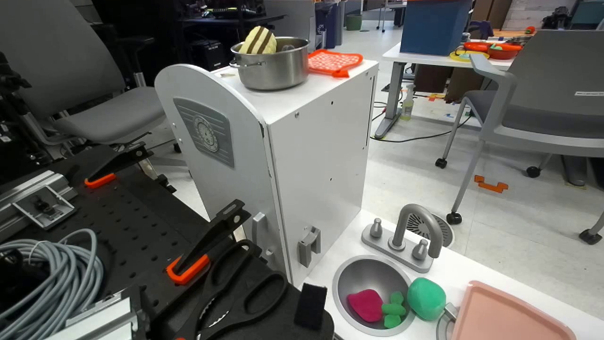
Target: Remove the yellow sponge from the pot
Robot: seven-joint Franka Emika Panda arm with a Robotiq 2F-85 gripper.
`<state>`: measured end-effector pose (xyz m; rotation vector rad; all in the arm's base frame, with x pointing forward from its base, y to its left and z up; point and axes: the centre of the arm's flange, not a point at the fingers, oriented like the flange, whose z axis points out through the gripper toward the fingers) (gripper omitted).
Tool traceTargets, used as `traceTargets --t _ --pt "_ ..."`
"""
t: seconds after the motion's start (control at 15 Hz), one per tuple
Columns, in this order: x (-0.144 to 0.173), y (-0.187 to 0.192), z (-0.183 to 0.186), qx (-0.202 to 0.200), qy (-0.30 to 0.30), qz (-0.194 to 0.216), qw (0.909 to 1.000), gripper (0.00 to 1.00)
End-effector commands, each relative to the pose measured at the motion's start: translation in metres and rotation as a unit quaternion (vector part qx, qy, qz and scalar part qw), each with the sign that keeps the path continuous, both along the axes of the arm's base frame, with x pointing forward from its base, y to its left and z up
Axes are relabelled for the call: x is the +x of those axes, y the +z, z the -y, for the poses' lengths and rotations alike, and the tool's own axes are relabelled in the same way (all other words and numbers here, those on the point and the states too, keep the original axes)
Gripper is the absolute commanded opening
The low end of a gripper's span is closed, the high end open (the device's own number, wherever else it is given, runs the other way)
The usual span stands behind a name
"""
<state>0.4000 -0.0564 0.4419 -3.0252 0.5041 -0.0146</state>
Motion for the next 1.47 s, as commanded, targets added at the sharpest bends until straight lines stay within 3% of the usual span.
traceTargets --t 0.0,0.73,1.4 --pt "0.025 0.007 0.000 -0.020 -0.001 -0.010 0.9997 1.00" --pt "0.096 -0.020 -0.008 -0.075 0.065 -0.027 0.9947 1.00" --pt "0.111 -0.042 -0.032 -0.079 0.114 0.000 0.9903 1.00"
